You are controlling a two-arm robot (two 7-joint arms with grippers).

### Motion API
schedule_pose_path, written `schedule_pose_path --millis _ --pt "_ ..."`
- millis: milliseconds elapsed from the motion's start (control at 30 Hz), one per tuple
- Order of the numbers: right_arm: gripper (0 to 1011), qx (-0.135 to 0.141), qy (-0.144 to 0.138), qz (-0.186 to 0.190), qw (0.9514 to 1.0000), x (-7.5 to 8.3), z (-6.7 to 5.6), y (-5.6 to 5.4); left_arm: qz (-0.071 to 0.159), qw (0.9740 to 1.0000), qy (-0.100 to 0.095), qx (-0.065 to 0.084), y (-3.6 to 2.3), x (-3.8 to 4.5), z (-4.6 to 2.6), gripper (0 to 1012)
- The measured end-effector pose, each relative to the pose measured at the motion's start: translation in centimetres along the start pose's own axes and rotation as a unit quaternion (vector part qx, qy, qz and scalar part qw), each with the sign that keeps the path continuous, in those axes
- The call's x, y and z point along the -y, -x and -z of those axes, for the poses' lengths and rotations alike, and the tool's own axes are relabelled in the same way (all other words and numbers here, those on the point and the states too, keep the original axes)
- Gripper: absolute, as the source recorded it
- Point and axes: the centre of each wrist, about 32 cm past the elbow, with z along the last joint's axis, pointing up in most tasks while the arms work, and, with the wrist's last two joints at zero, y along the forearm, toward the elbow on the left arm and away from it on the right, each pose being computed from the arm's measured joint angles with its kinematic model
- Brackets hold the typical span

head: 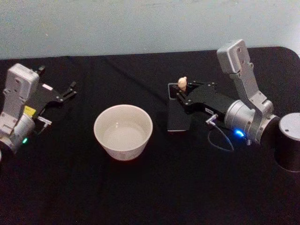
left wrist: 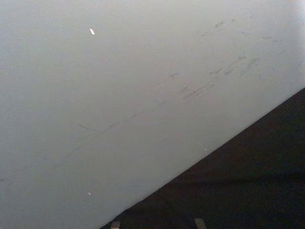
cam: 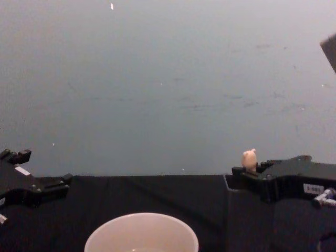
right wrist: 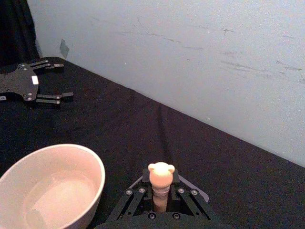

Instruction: Pick up the stirring spoon with one hand, stir inside the cup, then place it back in its original position.

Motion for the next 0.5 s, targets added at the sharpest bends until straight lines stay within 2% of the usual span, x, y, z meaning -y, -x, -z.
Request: schedule_pose_path --millis 233,300,433,500 --pt "233 -0.001 -0.001 0.000 1.0000 0.01 -0.05 -0.02 0.000 1.0000 0.000 0.000 0.00 0.00 0.00 1001" --pt "313 -0.001 -0.001 0.000 1.0000 0.02 -0.06 -0.03 0.000 1.0000 0.000 0.000 0.00 0.00 0.00 1001" --pt "390 -0.001 -0.002 0.000 1.0000 0.03 -0.08 -0.04 0.000 1.0000 0.000 0.000 0.00 0.00 0.00 1001" --pt "492 -0.001 -0.002 0.000 1.0000 0.04 -0.09 -0.05 0.000 1.0000 0.000 0.000 0.00 0.00 0.00 1001"
